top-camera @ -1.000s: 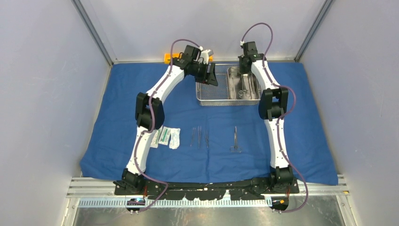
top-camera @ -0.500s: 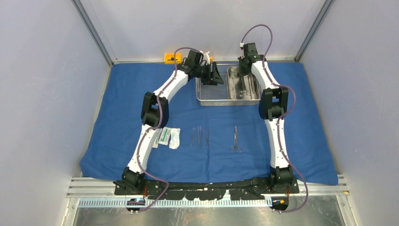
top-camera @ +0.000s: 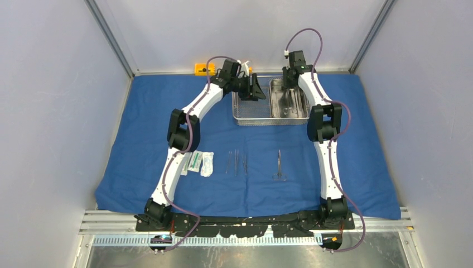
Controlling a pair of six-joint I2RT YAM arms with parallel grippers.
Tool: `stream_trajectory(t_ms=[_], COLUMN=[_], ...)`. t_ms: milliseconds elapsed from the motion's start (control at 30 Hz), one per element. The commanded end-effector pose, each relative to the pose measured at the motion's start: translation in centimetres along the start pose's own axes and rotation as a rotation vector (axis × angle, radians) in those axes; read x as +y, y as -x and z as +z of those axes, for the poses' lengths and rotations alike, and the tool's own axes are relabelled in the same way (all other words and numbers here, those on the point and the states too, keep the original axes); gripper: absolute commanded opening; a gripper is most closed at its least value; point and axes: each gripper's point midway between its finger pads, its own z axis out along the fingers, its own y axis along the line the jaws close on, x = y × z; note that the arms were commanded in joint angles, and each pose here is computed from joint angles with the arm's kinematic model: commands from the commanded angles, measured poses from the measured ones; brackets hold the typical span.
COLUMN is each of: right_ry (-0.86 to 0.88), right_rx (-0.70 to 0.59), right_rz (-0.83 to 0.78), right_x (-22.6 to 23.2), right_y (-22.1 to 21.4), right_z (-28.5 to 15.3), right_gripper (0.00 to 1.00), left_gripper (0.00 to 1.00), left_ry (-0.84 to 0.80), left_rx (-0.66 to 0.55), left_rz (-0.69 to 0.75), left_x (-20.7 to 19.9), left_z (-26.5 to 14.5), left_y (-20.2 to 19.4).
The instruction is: Open and lay out the surgical kit
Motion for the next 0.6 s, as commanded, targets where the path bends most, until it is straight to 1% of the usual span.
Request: stream_trajectory(t_ms=[0,100,267,367,500,567], right_ry=[-0.026,-0.025,-0.017,-0.013,-0.012,-0.011], right_rx=[-0.066,-0.054,-0.028,-0.008,0.011,0.012], right_rz=[-0.013,-0.014,-0.009,0.006,0.016,0.018], right_x=[-0.6,-0.7,-0.7,-0.9,-1.2,-1.3], right_y=[2.0,1.5,0.6,-0.1,-0.7,-0.7], right_z=[0.2,0.7,1.5,2.0,2.2,2.2], right_gripper=[0.33,0.31,0.31,0.28,0.23,0.17], left_gripper=[0.55,0.55,0.55,0.55,0.55,0.55], left_ry=[-0.045,-0.043,-0.040,-0.038,-0.038,-0.039], left_rx=[-0.040,-0.038,-0.039,-0.036,-0.034,-0.035], left_rz=[0.079,0.086,0.094,0.090,0.092,0.096], left_x=[-2.5,-2.5,-2.6,-2.5,-2.6,-2.7], left_z=[-1.8,-1.9,-2.1,-2.1,-2.2,-2.3], left_y=[1.7,1.7,1.7,1.5,1.5,1.5])
